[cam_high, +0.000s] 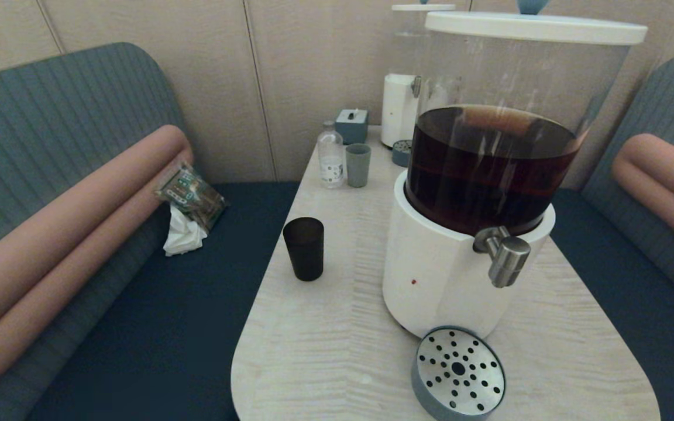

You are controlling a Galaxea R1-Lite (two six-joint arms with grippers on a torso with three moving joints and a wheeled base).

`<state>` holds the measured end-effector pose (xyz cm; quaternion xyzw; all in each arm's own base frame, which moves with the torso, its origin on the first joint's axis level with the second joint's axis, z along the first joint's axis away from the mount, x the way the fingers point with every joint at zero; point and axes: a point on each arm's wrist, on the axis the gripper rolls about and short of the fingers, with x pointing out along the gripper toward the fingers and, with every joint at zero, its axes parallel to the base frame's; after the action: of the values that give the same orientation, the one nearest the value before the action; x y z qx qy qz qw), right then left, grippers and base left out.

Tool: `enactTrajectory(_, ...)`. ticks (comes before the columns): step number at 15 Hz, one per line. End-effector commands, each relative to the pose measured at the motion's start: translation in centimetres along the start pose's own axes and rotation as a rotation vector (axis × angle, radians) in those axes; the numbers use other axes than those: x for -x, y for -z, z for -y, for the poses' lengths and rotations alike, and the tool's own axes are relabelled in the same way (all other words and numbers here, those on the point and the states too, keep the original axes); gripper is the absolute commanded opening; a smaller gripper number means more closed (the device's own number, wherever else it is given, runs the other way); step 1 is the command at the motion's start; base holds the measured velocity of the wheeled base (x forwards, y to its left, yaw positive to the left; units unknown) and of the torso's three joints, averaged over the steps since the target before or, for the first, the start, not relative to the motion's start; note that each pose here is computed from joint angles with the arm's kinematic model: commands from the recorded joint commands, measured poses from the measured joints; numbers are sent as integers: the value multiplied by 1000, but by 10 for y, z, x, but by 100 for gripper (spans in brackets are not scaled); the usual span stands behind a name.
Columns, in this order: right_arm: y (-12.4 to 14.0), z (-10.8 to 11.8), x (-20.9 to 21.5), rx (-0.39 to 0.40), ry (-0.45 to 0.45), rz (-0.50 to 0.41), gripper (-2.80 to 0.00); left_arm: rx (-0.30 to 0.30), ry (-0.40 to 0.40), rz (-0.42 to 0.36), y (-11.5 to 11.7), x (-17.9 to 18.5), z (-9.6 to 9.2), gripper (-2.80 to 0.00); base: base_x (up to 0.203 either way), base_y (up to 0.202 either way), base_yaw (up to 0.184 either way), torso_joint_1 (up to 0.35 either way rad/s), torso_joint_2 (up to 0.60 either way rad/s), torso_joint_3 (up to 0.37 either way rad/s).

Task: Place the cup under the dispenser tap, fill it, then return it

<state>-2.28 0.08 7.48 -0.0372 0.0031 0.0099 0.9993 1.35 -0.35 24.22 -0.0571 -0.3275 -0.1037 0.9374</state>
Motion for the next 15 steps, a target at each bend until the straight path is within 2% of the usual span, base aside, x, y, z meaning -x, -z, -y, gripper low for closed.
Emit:
enactTrajectory(1, 0, 0, 0, 1, 0, 3, -280, -29, 15, 143, -23, 26, 8, -280, 0, 0, 0, 0, 0, 0)
enactTrajectory(4, 0, 0, 0, 1, 0, 4, -280, -55, 28, 261, -43, 49, 16, -280, 0, 0, 0, 0, 0, 0)
enactTrajectory(8, 0, 0, 0, 1, 0, 4, -280, -76, 28, 300, -46, 68, 20, -280, 0, 0, 0, 0, 0, 0)
enactTrajectory(9, 0, 0, 0, 1, 0, 4, -280, -88, 22, 292, -42, 70, 20, -280, 0, 0, 0, 0, 0, 0)
enactTrajectory(11, 0, 0, 0, 1, 0, 4, -280, -110, 25, 324, -42, 76, 20, -280, 0, 0, 0, 0, 0, 0)
enactTrajectory(15, 0, 0, 0, 1, 0, 4, -280, -154, 27, 344, -33, 106, 23, -280, 0, 0, 0, 0, 0, 0)
